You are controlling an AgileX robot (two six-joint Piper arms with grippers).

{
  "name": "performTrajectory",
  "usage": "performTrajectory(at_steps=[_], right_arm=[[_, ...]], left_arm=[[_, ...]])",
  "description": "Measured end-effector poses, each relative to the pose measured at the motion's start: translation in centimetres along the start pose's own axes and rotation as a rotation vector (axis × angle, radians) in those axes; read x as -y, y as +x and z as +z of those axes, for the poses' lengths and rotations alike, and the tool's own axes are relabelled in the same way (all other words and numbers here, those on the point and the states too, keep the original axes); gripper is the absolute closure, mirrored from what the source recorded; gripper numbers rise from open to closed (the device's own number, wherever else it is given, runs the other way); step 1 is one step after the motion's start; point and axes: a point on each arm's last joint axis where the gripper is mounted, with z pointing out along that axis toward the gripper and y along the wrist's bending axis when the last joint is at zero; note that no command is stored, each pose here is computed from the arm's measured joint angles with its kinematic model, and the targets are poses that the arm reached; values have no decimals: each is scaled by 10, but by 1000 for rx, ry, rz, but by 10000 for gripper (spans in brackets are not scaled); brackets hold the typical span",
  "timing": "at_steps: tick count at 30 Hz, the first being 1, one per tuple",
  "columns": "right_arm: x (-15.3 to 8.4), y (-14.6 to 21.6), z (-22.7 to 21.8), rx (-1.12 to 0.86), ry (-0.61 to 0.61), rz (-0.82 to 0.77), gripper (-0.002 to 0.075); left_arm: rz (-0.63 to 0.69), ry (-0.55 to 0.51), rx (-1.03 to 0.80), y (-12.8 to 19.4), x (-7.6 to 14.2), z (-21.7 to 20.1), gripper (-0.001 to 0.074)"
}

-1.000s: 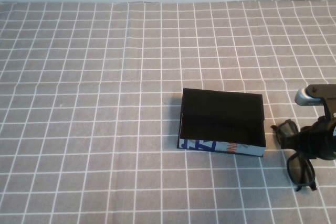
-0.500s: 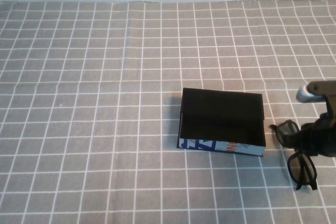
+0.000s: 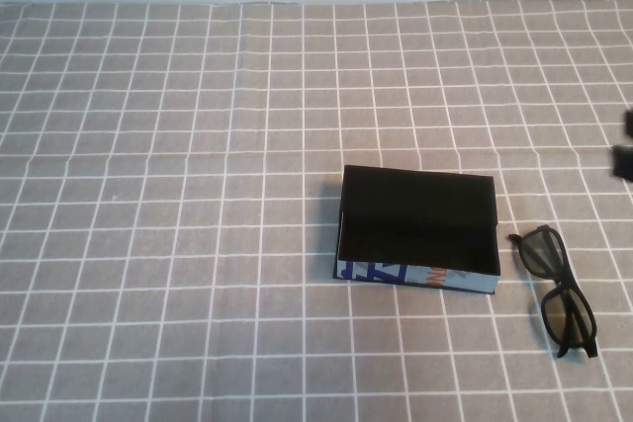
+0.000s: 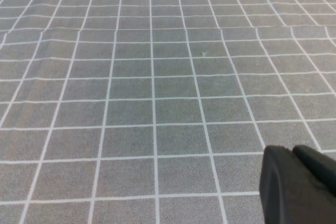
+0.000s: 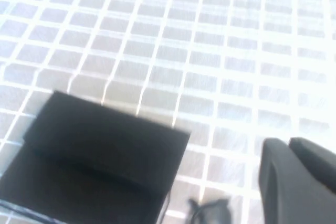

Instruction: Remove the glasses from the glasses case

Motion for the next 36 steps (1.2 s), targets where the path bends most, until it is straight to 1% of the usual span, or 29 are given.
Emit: performTrajectory(at_steps=[4,8,11,15,20,25,30,36], right_arm=[[-1,-14,-38,104,1,-99,741],[-1,-13,-81,203,-1,-116,741],[-2,-1,-109,275,-17,-89,742],[-2,30,-133,331,-34,-67,742],[-1,79,-142,308,-54,-48,742],[-4,118,-145,333,-123,37,742],[-9,135,-148,366,-202,122,742],[-10,144,-140,333,-220,148,742]], left_arm=[[0,0,0,0,0,0,740],[0,0,0,0,0,0,740],[0,0,0,0,0,0,740],[0,0,0,0,0,0,740],[0,0,0,0,0,0,740],[0,0,0,0,0,0,740],[0,0,0,0,0,0,740],[0,0,0,0,0,0,740]])
